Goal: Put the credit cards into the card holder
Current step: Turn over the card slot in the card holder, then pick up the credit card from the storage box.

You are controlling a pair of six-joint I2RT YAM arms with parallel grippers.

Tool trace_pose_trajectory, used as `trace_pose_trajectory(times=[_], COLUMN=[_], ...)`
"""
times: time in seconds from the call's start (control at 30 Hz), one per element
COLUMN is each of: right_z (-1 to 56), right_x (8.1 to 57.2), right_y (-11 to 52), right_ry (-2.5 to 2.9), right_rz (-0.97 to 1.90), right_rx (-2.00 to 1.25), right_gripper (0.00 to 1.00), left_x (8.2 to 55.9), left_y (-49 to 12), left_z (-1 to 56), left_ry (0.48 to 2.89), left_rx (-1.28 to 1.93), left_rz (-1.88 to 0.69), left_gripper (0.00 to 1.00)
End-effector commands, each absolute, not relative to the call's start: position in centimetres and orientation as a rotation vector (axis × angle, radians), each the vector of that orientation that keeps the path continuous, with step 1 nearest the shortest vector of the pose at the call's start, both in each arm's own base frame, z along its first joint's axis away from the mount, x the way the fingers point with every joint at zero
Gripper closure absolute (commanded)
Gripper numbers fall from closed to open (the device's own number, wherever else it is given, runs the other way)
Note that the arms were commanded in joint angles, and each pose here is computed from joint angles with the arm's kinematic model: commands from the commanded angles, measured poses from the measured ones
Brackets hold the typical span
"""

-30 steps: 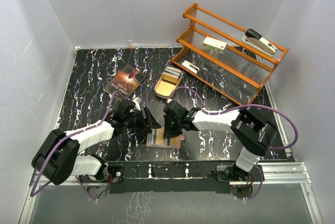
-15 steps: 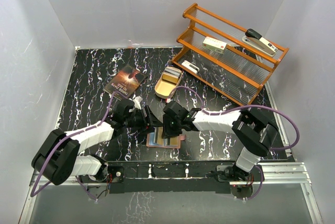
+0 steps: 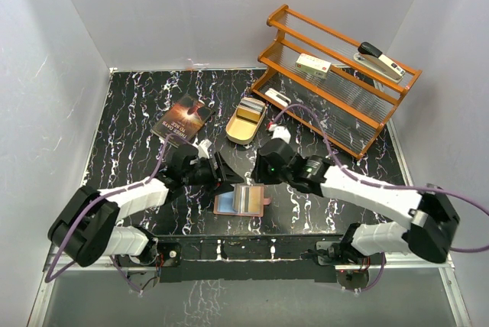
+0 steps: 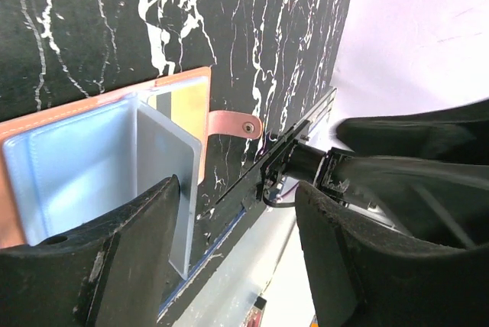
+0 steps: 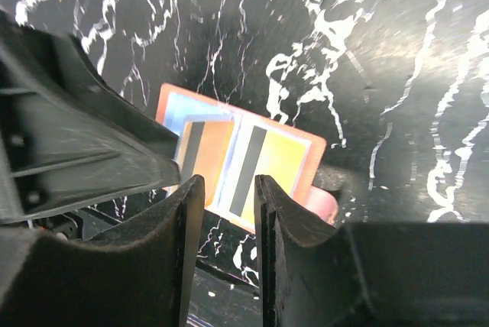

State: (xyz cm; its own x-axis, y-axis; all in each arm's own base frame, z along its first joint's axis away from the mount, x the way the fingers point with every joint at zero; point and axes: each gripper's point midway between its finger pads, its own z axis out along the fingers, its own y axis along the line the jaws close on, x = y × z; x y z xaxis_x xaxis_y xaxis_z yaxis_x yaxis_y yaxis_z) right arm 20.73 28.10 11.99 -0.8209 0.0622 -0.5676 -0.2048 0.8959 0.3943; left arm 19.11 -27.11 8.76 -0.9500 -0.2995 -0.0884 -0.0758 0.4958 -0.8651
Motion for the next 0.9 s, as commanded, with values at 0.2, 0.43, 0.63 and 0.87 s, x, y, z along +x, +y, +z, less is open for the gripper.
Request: trace_pose_trajectory(times=[0.2, 0.43, 0.63, 0.87], right_z=[23.2, 24.3, 25.1, 23.1], right_x=[22.8, 23.9, 26.6, 33.8], right_y=[26.2, 27.7, 30.2, 30.7], right_ry=[2.123, 2.108, 2.045, 2.041], right_rz=[0.688, 0.654, 0.593, 0.392], right_rx=[-0.038, -0.138, -0.328, -0.428], right_gripper=[0.65, 0.63, 0.62, 0.60], left_x=[17.7, 18.4, 19.3, 19.0], left_y=[-32.4, -30.5, -26.6, -24.1], left_z=[9.7, 9.8, 9.3, 8.7], left_ry=[2.546, 2.549, 2.556, 2.557], left_rx=[-0.129, -0.072, -0.037, -0.077], left_rz=[-1.517, -1.291, -0.984, -0.984], left_gripper=[0.42, 0.40, 0.36, 0.33])
